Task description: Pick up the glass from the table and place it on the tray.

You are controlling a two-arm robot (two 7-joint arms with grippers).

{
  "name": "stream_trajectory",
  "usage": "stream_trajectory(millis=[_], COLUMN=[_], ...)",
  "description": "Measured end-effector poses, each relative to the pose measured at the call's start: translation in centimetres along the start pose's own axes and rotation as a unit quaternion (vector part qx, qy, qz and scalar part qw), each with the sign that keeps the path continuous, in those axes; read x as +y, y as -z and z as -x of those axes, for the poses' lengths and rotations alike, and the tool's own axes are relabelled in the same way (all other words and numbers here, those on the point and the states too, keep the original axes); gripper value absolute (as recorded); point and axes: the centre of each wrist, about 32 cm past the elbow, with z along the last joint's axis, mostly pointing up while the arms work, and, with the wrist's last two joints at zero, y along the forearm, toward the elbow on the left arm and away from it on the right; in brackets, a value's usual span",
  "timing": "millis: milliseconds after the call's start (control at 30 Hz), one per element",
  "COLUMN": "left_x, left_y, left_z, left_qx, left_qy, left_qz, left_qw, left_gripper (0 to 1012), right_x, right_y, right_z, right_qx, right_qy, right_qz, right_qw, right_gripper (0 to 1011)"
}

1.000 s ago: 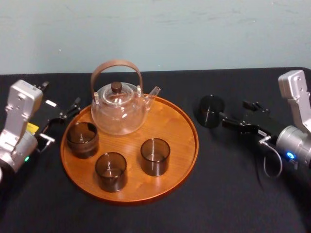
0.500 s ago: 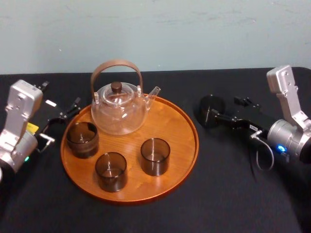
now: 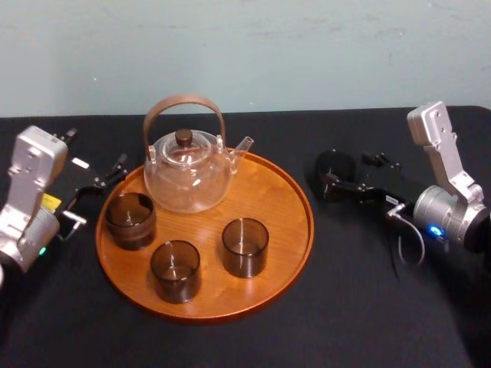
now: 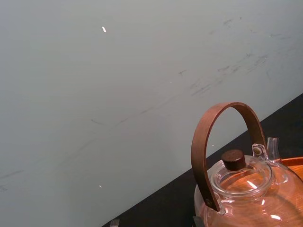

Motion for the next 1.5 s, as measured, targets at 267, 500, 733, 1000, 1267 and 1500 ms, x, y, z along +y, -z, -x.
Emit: stream_trajectory(millis=[267,500,733,1000,1267,1500], left_x=[0.0,0.0,0.0,0.0,0.0,0.0], left_y=[0.0,0.0,0.0,0.0,0.0,0.0], left_z=[0.00,0.00,0.00,0.00,0.00,0.00], left_qx=[0.000,0.000,0.000,0.000,0.000,0.000], left_qy=[0.000,0.000,0.000,0.000,0.000,0.000], left_qz=[0.000,0.000,0.000,0.000,0.000,0.000], left_qw=[1.0000,1.0000,1.0000,1.0000,1.0000,1.0000], left_gripper=[1001,1001,1001,1001,1001,1001], right_x=[0.6,1.1,1.5,1.9,2.1,2.2], right_y=[-0.1,-0.3,-0.3,-0.2,-0.1,0.0], right_z=[0.07,0.17,0.23,0.30,0.32,0.35], right_qx=[-0.004,-0.009,-0.010,-0.010,-0.011,-0.011], right_qy=[-0.003,-0.006,-0.007,-0.008,-0.007,-0.009], right_qz=[0.002,0.003,0.004,0.006,0.010,0.014], right_qw=[1.0000,0.9999,0.9999,0.9999,0.9999,0.9998], right_gripper=[1003,1002,1003,1003,1003,1002])
